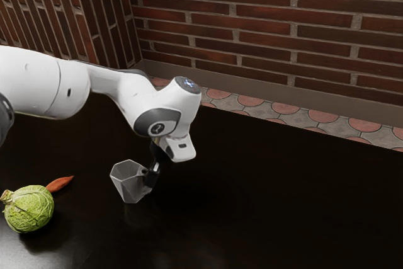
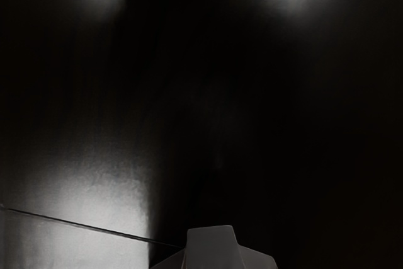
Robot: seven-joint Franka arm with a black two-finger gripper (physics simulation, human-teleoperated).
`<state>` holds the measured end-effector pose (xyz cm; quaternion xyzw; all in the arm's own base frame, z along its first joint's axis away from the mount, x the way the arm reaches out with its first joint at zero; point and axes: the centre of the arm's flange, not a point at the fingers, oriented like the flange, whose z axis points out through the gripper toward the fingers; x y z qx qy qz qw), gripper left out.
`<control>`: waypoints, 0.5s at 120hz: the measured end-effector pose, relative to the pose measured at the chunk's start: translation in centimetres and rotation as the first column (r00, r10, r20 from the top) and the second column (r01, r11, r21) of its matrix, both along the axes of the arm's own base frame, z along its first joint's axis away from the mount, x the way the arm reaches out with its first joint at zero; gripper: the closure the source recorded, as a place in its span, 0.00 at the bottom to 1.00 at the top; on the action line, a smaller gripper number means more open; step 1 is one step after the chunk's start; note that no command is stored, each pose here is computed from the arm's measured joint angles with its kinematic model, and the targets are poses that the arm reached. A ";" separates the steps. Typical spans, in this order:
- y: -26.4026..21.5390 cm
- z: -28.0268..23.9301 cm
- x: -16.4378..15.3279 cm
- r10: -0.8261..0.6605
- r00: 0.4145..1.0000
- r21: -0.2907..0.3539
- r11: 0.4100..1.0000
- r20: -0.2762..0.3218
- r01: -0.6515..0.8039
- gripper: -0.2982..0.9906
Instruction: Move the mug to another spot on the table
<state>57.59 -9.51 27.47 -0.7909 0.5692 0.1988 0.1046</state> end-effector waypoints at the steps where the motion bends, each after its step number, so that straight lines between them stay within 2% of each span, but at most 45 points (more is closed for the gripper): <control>1: -0.1 0.2 0.0 0.006 1.000 -0.007 1.000 0.002 -0.006 0.30; 27: -1.3 8.0 -0.6 0.174 0.984 -0.236 0.959 0.044 -0.159 0.26; 41: 0.1 15.0 -1.4 0.238 0.966 -0.309 0.931 0.103 -0.197 0.25; 52: 2.2 21.9 -0.4 0.286 0.942 -0.356 0.910 0.173 -0.211 0.24; 60: 3.4 24.3 -0.1 0.307 0.934 -0.371 0.902 0.184 -0.223 0.24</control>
